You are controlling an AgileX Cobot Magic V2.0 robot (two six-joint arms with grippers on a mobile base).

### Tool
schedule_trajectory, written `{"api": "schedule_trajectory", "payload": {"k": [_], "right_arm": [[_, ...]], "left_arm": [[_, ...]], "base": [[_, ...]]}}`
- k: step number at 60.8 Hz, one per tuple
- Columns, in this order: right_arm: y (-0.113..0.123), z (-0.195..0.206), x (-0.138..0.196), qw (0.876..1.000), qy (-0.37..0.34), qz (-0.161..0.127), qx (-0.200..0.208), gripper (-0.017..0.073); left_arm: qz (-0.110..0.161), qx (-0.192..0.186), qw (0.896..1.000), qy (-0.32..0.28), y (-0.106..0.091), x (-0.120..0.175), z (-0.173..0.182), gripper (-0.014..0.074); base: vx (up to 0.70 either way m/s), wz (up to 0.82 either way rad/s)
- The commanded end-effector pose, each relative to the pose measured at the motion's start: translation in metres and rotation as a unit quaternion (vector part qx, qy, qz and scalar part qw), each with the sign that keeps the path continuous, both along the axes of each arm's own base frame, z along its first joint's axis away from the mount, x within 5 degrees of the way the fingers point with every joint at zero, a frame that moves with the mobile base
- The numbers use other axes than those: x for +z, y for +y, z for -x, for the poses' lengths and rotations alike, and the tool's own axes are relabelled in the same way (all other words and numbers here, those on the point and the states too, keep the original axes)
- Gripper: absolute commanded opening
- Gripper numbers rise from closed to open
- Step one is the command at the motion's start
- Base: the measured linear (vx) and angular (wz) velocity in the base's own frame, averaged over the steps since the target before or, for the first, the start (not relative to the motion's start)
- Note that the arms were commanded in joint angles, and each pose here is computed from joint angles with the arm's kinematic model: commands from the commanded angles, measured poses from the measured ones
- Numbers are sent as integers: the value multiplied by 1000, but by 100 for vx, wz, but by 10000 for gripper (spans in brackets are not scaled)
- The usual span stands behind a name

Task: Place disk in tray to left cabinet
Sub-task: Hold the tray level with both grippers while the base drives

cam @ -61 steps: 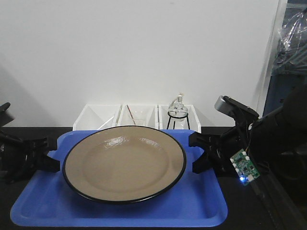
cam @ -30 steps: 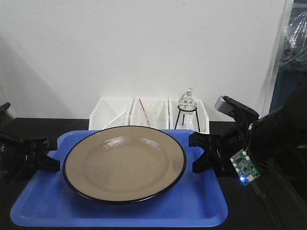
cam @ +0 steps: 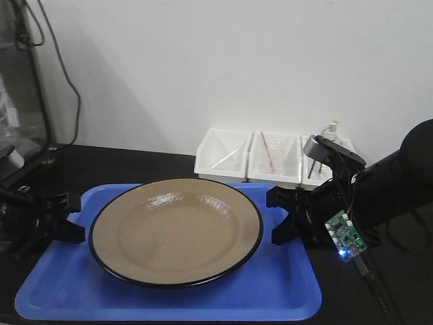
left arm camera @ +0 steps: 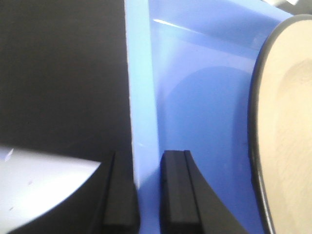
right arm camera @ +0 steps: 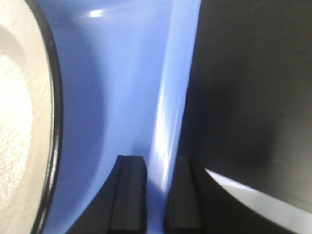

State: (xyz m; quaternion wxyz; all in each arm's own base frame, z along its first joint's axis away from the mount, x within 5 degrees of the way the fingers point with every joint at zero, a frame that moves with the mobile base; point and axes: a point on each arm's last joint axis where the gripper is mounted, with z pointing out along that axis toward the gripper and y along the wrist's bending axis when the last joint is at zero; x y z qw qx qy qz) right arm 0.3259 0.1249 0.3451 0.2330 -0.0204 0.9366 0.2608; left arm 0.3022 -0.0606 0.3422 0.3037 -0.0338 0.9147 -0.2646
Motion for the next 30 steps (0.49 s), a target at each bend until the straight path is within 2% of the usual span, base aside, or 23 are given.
{"api": "schedule_trajectory", "payload": {"k": [1,30], "right_arm": [[11,10,35,996,-50,-68,6,-4],[11,10,35,996,-50,-68,6,-4]], "left_arm": [[70,2,997,-43,-12,32,8,0],[70,2,997,-43,-12,32,8,0]], "base": [[-14,53],[-12,68]]}}
